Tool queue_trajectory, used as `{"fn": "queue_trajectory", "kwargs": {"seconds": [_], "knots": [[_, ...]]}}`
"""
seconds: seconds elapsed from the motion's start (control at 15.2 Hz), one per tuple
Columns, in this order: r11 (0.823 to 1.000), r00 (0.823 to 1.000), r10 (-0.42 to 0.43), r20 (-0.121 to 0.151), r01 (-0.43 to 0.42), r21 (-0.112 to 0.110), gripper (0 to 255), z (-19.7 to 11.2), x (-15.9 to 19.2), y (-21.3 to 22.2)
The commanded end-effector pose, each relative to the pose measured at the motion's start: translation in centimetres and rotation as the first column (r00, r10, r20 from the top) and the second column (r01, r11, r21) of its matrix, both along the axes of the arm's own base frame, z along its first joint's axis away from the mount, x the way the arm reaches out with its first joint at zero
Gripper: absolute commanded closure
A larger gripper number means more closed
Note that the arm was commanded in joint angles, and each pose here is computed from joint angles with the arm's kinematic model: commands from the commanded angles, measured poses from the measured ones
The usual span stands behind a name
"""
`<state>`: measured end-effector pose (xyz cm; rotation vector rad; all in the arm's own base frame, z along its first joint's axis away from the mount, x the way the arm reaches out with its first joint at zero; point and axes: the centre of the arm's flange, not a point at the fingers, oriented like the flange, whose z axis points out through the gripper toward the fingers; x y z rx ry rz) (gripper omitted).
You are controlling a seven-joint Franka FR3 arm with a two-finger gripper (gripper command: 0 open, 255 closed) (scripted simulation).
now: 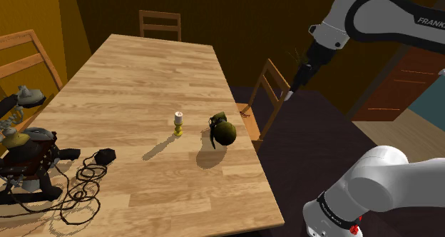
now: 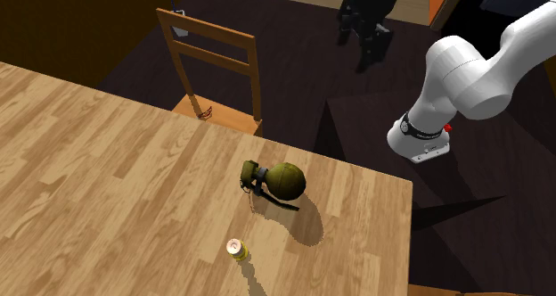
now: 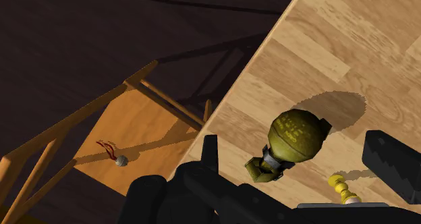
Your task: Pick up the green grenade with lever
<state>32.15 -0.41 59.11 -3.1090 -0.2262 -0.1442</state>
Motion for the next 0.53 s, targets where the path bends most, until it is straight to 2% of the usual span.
{"fn": "queue_trajectory", "kwargs": {"seconds": [0.0,0.46], "knots": [[1.000,1.000,0.000,0.000,0.000,0.000,0,0.0,0.0,0.0],[0.988,0.991,-0.122,-0.047,0.126,0.094,0,-7.1,5.7,1.6]]}}
